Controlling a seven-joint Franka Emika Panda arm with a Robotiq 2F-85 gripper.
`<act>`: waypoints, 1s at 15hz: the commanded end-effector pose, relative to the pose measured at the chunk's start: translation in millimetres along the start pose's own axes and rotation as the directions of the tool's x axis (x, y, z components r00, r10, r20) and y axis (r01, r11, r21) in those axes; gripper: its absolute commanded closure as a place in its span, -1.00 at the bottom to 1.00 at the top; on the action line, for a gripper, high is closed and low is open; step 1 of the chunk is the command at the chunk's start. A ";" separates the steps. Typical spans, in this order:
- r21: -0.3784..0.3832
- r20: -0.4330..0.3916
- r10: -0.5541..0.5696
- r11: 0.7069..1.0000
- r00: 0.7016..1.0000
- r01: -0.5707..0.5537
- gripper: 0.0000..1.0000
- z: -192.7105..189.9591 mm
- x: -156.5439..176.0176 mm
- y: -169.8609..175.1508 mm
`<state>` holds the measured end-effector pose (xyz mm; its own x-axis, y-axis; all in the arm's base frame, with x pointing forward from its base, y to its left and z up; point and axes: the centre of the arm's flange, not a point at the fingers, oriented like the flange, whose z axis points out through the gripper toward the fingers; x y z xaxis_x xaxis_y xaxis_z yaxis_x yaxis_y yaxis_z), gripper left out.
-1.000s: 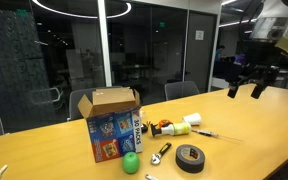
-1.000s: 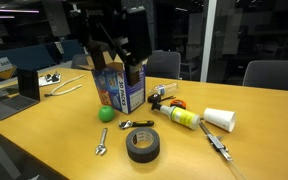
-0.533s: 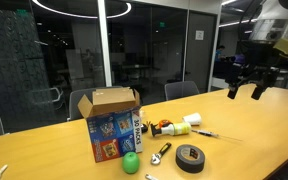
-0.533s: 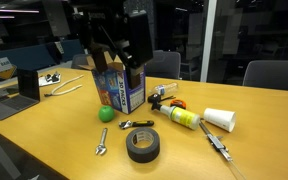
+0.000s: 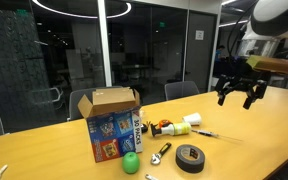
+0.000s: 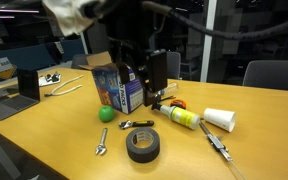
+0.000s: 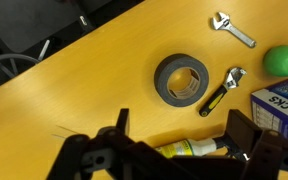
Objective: Put the black tape in the box
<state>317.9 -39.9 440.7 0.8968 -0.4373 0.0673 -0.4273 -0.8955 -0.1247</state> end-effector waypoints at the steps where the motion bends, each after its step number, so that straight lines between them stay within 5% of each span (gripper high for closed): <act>1: 0.019 0.032 0.099 0.995 0.995 -0.099 -1.00 39.1 46.6 -10.4; 8: 0.013 0.129 0.184 0.982 0.974 -0.188 -1.00 119.6 88.6 -12.2; 15: 0.028 0.254 0.256 0.962 0.933 -0.272 -1.00 176.5 94.5 -11.0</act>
<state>410.2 -55.3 291.0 0.7687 -0.6105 -0.1908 -0.6364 -0.7597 -0.1336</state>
